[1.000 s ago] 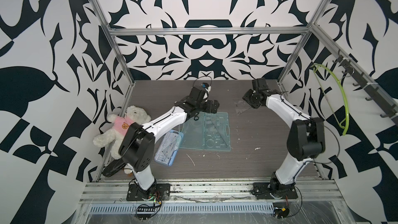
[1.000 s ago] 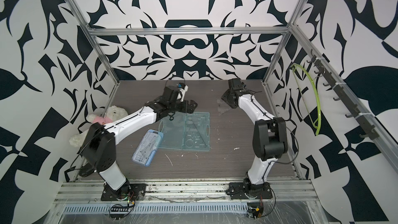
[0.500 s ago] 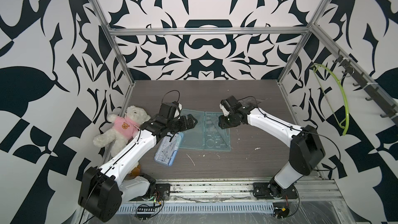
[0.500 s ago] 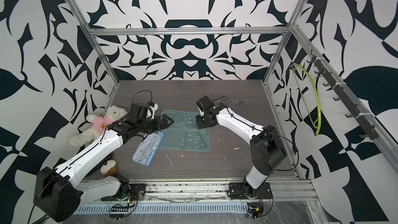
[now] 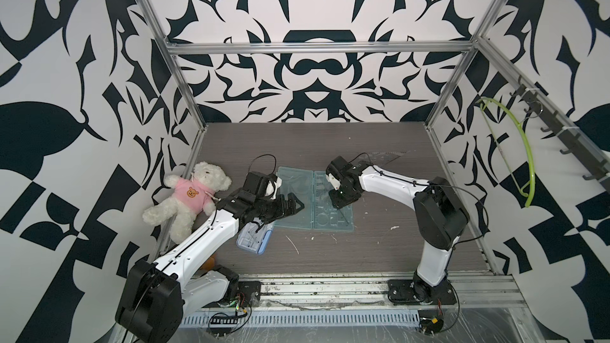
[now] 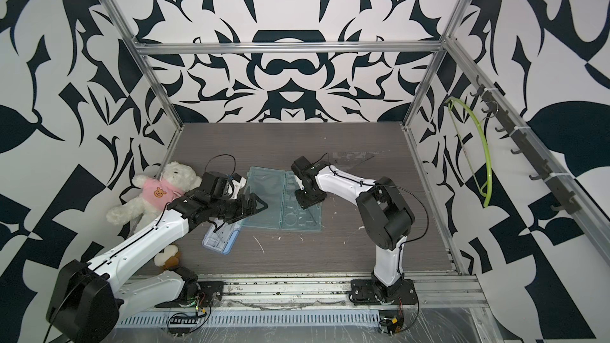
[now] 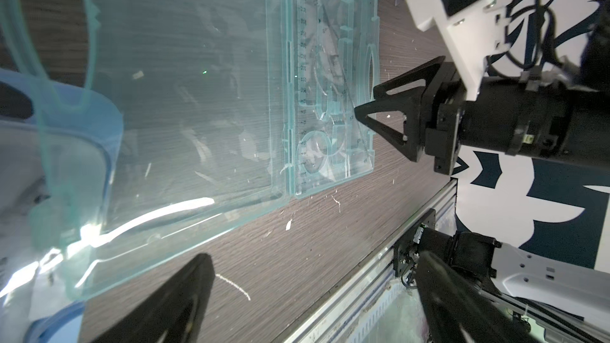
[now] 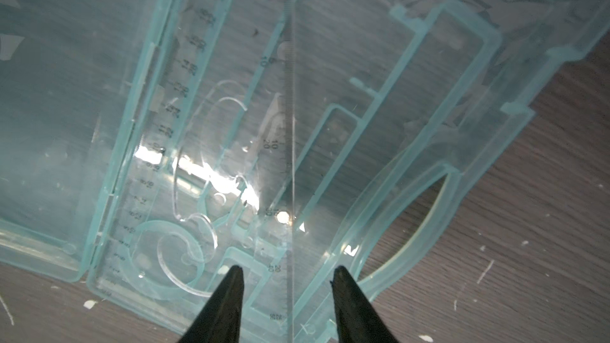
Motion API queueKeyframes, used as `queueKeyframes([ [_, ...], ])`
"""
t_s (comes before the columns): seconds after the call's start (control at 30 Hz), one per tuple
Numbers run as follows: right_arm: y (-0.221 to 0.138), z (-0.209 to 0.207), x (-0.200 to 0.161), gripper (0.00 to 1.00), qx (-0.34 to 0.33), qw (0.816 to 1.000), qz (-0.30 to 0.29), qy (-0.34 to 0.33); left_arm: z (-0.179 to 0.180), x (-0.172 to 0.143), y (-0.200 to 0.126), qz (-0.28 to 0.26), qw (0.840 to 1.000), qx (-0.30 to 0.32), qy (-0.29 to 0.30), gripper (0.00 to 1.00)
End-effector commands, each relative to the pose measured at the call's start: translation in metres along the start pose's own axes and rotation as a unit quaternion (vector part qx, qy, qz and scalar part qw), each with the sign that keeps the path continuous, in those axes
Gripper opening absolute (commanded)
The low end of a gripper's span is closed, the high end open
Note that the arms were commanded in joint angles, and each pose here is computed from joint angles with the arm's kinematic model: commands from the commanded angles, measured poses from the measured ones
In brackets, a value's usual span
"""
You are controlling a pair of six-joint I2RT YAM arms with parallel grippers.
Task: Open the ruler set and take out the ruler
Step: Pick up the ruler from the ruler set box.
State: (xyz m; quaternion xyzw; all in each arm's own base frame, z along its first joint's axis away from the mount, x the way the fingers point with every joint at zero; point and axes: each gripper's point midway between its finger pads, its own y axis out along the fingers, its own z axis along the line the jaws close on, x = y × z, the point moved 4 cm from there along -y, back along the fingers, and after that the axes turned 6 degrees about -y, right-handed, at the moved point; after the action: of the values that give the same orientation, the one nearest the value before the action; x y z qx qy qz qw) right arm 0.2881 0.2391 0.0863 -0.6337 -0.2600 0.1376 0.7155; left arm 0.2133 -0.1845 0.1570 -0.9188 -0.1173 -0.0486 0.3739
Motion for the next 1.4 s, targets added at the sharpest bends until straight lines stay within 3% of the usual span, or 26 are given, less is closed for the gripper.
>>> queueKeyframes([
  [0.0, -0.008, 0.005, 0.013, 0.46, -0.003, 1.000, -0.021, -0.015, -0.004, 0.000, 0.005, 0.008, 1.000, -0.022, 0.007, 0.99],
  [0.43, 0.015, 0.008, 0.014, 0.43, -0.003, 1.000, -0.008, -0.016, 0.001, 0.006, 0.007, -0.014, 1.000, -0.010, 0.002, 0.99],
  [0.83, 0.027, 0.004, 0.012, 0.32, -0.014, 1.000, 0.001, -0.013, 0.000, 0.011, 0.011, -0.015, 1.000, -0.007, 0.000, 0.99],
  [1.37, 0.042, 0.003, 0.011, 0.36, -0.044, 0.999, -0.001, 0.001, -0.008, 0.021, 0.009, -0.040, 0.999, -0.016, -0.009, 0.99],
])
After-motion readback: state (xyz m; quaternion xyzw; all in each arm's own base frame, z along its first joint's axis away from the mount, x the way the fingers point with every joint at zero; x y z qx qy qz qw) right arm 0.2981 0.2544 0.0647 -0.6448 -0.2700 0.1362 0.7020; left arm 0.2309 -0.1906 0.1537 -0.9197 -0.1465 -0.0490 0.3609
